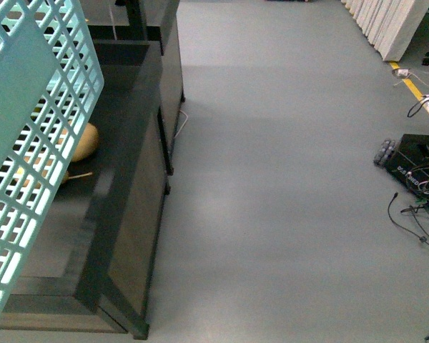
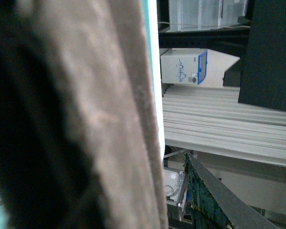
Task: Pick lemon and mango into basket
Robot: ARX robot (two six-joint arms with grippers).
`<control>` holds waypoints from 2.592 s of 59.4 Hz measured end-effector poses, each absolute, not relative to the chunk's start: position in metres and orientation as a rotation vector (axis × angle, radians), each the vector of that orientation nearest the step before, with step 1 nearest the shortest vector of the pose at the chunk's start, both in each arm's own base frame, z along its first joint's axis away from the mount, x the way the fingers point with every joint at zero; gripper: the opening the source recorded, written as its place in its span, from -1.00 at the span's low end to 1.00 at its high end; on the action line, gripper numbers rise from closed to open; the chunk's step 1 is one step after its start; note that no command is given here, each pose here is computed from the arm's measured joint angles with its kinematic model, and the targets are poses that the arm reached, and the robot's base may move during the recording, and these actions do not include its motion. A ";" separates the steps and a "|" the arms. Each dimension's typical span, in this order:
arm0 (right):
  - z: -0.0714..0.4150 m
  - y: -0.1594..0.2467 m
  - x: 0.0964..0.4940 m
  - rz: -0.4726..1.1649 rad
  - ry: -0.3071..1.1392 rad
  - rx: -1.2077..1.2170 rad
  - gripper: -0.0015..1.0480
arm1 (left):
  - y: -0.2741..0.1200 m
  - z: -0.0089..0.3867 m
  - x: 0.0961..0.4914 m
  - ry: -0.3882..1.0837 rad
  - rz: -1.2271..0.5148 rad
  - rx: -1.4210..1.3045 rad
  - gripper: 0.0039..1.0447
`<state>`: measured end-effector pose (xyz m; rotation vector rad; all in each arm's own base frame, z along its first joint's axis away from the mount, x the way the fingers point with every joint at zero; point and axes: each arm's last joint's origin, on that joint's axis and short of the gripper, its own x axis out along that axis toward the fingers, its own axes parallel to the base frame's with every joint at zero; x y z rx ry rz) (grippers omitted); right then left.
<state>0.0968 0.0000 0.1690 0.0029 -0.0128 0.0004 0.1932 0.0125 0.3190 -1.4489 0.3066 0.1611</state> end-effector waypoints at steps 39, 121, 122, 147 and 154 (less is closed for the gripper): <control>0.169 0.000 0.097 0.001 -0.012 0.003 0.83 | 0.013 0.319 0.193 0.304 0.162 -1.448 -0.47; 0.169 0.000 0.097 0.000 -0.013 0.002 0.83 | 0.013 0.319 0.193 0.302 0.163 -1.447 -0.47; 0.169 0.000 0.097 0.002 -0.013 0.003 0.83 | 0.013 0.319 0.193 0.302 0.163 -1.445 -0.47; 0.169 0.000 0.097 -0.002 -0.014 0.003 0.83 | 0.013 0.319 0.193 0.304 0.163 -1.446 -0.47; 0.169 0.000 0.097 0.000 -0.014 0.003 0.83 | 0.013 0.319 0.193 0.303 0.163 -1.444 -0.47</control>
